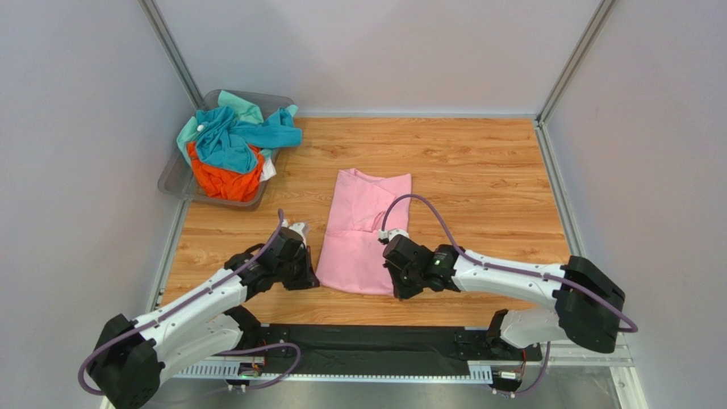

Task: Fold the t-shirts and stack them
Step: Fold the tshirt

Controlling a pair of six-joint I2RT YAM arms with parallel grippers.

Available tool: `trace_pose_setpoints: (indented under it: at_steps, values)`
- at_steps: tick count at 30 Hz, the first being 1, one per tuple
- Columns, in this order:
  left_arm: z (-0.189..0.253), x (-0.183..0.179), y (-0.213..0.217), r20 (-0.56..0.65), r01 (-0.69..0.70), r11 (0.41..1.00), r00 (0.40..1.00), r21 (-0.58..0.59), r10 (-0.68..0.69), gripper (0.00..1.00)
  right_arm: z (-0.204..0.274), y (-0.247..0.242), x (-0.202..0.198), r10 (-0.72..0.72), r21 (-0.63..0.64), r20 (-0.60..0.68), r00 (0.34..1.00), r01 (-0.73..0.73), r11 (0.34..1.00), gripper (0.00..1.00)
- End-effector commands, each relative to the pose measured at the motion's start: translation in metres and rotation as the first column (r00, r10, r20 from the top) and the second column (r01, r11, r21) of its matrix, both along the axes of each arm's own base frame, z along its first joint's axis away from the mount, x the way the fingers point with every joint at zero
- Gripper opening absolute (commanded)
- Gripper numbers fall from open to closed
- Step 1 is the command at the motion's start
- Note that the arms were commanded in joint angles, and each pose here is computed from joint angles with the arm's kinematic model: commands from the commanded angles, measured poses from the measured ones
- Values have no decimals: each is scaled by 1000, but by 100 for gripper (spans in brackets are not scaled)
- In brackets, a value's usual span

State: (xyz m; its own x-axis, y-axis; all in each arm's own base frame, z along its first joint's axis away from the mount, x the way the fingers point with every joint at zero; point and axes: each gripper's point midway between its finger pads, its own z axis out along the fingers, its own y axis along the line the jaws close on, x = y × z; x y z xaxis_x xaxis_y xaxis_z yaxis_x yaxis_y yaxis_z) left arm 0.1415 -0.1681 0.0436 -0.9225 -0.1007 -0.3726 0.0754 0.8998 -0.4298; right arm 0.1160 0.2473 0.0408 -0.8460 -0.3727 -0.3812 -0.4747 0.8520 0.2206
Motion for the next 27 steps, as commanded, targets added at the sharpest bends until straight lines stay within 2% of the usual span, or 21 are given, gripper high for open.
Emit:
trace_pose_setpoints:
  at_steps: [1,11,17,22,27]
  values:
    - [19,0,0,38,21,1000,999,-14,-20,0,37,13,2,29,80,34,999,-32,996,0]
    - [88,-19,0,151,55,983,988,-173,-29,0,88,21,-43,148,245,-119,982,-116,962,0]
    - [127,-26,14,234,54,979,972,-196,-7,0,126,23,-58,187,356,-136,973,-129,926,0]
    - [141,-17,17,284,27,979,958,-200,32,0,136,16,-50,149,390,-139,979,-84,917,0]
    - [150,8,15,328,-37,981,939,-191,99,0,137,7,-20,73,399,-133,988,-14,917,0]
